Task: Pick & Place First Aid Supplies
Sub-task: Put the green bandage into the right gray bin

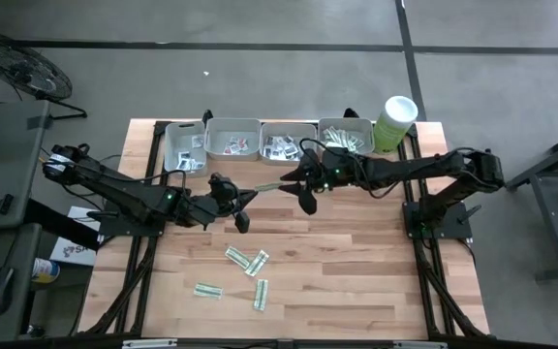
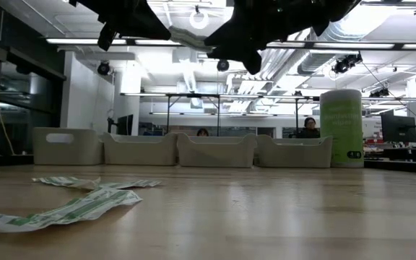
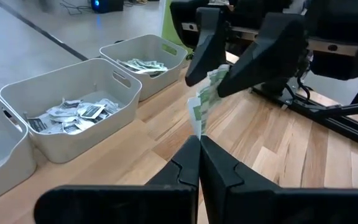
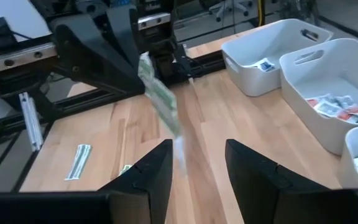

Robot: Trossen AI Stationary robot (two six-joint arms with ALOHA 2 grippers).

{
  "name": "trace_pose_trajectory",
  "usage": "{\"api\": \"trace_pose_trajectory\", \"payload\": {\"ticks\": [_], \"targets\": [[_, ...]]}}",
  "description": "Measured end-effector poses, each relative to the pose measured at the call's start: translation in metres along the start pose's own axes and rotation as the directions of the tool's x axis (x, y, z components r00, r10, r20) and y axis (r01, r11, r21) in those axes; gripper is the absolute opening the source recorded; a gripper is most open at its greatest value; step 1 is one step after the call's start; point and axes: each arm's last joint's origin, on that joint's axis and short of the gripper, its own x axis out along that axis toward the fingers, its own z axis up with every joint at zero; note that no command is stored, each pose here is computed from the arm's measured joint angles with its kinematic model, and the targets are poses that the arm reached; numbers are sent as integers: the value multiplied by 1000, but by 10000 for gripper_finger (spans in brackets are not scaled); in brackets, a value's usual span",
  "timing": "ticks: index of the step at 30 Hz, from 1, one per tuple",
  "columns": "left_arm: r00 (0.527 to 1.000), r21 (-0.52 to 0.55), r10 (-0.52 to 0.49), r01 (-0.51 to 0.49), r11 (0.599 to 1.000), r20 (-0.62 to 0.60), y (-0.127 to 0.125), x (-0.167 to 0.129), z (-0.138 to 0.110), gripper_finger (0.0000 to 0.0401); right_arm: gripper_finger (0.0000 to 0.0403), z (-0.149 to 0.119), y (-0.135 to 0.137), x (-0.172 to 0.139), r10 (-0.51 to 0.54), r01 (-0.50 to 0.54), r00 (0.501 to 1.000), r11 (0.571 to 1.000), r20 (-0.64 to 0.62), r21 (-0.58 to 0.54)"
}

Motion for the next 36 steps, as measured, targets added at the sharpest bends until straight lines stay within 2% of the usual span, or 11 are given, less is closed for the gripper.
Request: {"api": "trace_pose_trajectory", "payload": {"ticks": [8,12,18,25,30,34,36], "targets": [[1000,1,0,0,1000,0,0,0,0,0,133,1,1,0,40,-40,999,999,-1,0],[1000,1,0,0,1000,0,0,0,0,0,97,2,1,0,59,-59,998,998,9,2],[1000,0,-1,1,1000,0,0,0,0,0,12,2,1,0,60,-60,998,998,7,5],[1000,3,4,-4,1000,1,0,0,0,6,2,1,1,0,56,-56,998,998,3,32],[1000,53,9,-9,999,-1,0,0,0,42,1,0,0,0,42,-41,999,998,-12,49],[1000,63,15,-15,998,-2,3,-3,1,95,1,-2,-3,0,8,-6,1000,998,-29,66],[1000,62,23,-23,998,1,5,-5,3,124,1,-3,-8,-3,-39,44,998,995,-56,88]]}}
